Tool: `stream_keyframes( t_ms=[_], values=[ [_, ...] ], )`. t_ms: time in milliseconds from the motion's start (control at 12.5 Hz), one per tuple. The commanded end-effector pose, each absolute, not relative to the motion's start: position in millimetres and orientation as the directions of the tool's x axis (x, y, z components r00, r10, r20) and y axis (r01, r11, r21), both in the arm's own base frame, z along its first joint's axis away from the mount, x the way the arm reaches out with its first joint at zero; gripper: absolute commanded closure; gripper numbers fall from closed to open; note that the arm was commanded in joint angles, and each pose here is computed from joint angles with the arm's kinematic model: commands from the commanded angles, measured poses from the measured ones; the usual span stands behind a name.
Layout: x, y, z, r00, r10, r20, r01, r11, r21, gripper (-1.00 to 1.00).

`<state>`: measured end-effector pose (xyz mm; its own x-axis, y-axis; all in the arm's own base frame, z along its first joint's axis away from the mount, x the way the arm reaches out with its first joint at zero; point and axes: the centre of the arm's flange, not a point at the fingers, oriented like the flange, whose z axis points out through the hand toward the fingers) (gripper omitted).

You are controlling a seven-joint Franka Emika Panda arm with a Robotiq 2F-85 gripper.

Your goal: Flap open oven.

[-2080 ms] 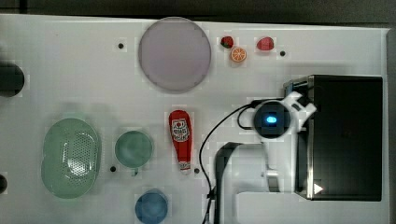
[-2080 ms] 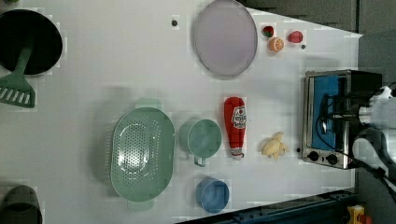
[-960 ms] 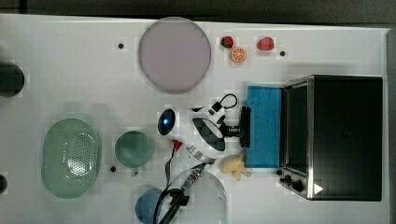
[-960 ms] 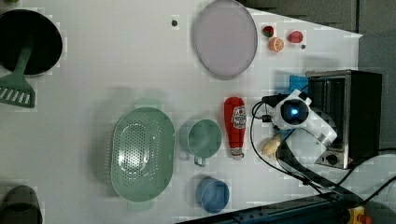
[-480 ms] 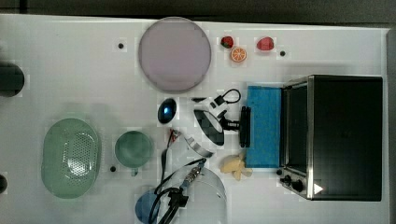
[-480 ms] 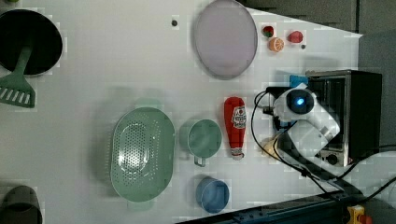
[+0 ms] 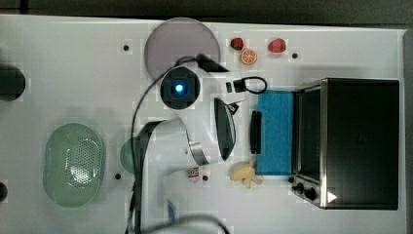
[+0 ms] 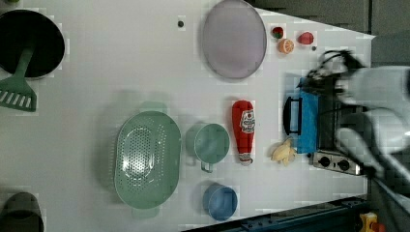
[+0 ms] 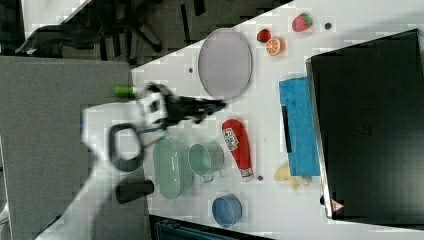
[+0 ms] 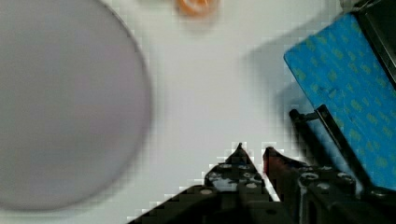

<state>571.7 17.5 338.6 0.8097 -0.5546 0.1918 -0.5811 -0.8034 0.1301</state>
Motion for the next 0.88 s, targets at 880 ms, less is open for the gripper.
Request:
stream_keyframes(
  t_ms=[880],
  values=[
    [518.2,-35.9,595.1,0.604,-0.797,-0.010,-0.796,-0.604,0.036,0.65]
  ],
)
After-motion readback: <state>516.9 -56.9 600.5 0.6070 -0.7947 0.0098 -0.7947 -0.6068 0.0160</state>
